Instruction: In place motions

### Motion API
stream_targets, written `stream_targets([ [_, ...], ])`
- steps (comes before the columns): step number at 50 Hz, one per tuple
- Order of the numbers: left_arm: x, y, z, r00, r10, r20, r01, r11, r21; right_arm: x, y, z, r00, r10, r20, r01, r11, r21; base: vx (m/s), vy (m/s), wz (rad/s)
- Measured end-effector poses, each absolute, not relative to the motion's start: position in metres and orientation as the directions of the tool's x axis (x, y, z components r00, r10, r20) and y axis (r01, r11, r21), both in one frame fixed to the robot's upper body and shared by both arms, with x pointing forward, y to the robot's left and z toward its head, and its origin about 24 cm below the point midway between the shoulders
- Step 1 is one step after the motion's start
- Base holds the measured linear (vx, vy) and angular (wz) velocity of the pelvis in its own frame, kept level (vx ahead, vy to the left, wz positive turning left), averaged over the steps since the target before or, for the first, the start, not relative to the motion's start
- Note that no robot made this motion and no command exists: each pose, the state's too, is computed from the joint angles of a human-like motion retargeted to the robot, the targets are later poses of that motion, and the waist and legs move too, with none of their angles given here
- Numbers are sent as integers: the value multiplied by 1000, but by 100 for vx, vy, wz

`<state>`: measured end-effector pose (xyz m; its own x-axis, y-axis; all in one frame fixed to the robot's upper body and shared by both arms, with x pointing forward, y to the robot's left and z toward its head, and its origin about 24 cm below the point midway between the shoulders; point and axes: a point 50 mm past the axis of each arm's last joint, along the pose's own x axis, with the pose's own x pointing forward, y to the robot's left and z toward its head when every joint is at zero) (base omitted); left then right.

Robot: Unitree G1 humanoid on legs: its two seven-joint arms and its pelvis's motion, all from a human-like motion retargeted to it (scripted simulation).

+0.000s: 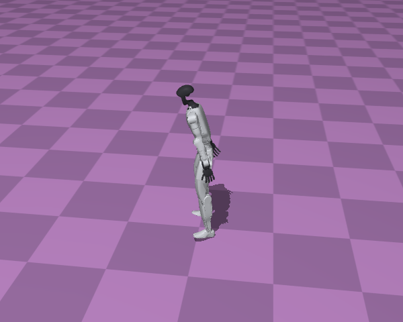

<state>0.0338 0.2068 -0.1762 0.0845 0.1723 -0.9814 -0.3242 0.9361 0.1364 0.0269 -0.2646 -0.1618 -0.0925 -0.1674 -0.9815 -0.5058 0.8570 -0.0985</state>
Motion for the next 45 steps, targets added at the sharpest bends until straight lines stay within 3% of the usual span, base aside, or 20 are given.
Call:
stream_targets([
  [6,115,225,-160,301,236,-924,-320,938,136,117,-254,-152,275,-185,-943,-499,811,-305,-28,-1,12],
  [12,204,252,-117,541,312,-781,-288,941,176,209,-249,-114,591,-203,-781,-446,725,-525,-14,2,-3],
  [20,286,279,-46,722,369,-585,-284,929,236,289,-250,-54,772,-177,-610,-366,661,-655,-4,1,-2],
  [25,297,280,-34,748,370,-551,-274,928,252,300,-241,-47,776,-148,-613,-377,670,-639,4,4,-10],
  [30,270,275,-62,711,312,-630,-213,950,231,274,-230,-73,716,-99,-691,-465,671,-577,12,2,-15],
  [35,204,263,-114,550,273,-789,-189,961,200,216,-234,-114,556,-115,-823,-590,643,-488,10,1,12],
  [45,47,207,-175,151,147,-978,-202,973,115,60,-249,-165,149,-157,-976,-590,778,-215,17,-6,12],
])
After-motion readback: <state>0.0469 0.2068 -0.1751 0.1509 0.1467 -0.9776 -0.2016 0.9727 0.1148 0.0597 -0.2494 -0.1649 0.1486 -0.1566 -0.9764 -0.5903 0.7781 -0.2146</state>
